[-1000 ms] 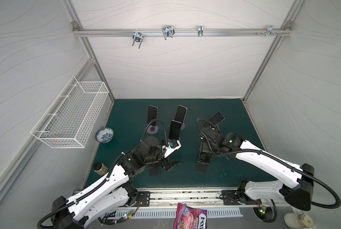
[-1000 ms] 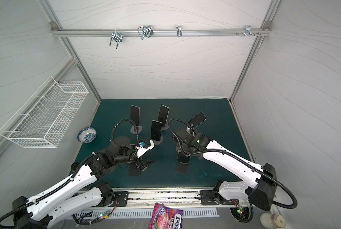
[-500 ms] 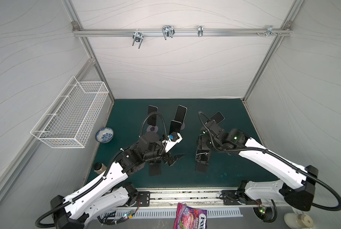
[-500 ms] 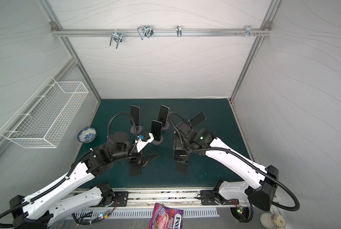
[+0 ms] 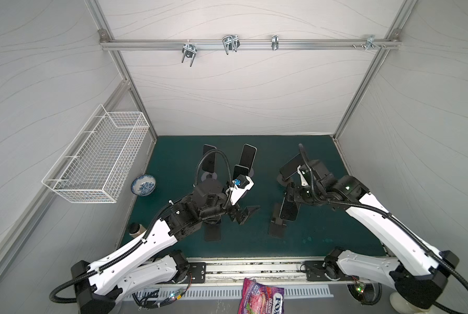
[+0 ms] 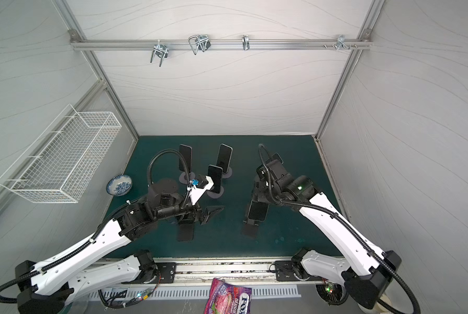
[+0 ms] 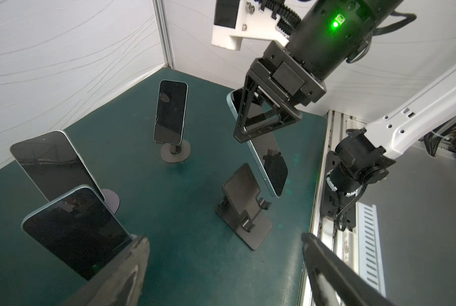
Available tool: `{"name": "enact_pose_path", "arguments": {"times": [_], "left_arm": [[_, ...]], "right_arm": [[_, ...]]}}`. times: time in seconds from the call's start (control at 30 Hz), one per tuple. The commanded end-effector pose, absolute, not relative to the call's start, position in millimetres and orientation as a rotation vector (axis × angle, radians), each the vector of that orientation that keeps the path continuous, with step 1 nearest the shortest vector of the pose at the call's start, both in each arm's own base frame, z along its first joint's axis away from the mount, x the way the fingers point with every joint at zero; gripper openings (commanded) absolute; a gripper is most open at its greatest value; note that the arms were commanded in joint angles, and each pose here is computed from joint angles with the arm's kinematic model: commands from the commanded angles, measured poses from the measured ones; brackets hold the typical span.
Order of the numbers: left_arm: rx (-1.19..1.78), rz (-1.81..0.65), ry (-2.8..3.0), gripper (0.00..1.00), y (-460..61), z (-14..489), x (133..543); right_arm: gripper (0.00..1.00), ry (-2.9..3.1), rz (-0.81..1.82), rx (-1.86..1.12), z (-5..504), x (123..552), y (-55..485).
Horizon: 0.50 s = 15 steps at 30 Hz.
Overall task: Remove the phone from the phone stand
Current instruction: Remove the phone from the phone stand, then place the phone to the middle-right of the table.
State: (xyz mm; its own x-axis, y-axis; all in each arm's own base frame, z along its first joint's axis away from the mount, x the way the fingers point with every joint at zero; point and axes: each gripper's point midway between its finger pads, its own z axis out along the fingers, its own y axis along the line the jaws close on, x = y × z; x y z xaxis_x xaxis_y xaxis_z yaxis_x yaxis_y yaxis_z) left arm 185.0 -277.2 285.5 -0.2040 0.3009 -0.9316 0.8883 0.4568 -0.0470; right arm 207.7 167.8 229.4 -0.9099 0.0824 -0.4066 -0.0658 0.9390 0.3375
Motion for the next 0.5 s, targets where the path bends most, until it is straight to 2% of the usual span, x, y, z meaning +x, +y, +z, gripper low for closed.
{"name": "enact_pose_path", "arguments": {"times": [0.0, 0.47], "left_arm": [[0.949, -0.788, 1.672, 0.91, -292, 313, 196], [0.943, -0.703, 1.759, 0.90, -353, 298, 223]], "right_arm": [[0.59, 2.721, 0.471, -0.034, 228, 196, 155], [0.59, 2.777, 0.273, 0.095, 200, 214, 85]]}}
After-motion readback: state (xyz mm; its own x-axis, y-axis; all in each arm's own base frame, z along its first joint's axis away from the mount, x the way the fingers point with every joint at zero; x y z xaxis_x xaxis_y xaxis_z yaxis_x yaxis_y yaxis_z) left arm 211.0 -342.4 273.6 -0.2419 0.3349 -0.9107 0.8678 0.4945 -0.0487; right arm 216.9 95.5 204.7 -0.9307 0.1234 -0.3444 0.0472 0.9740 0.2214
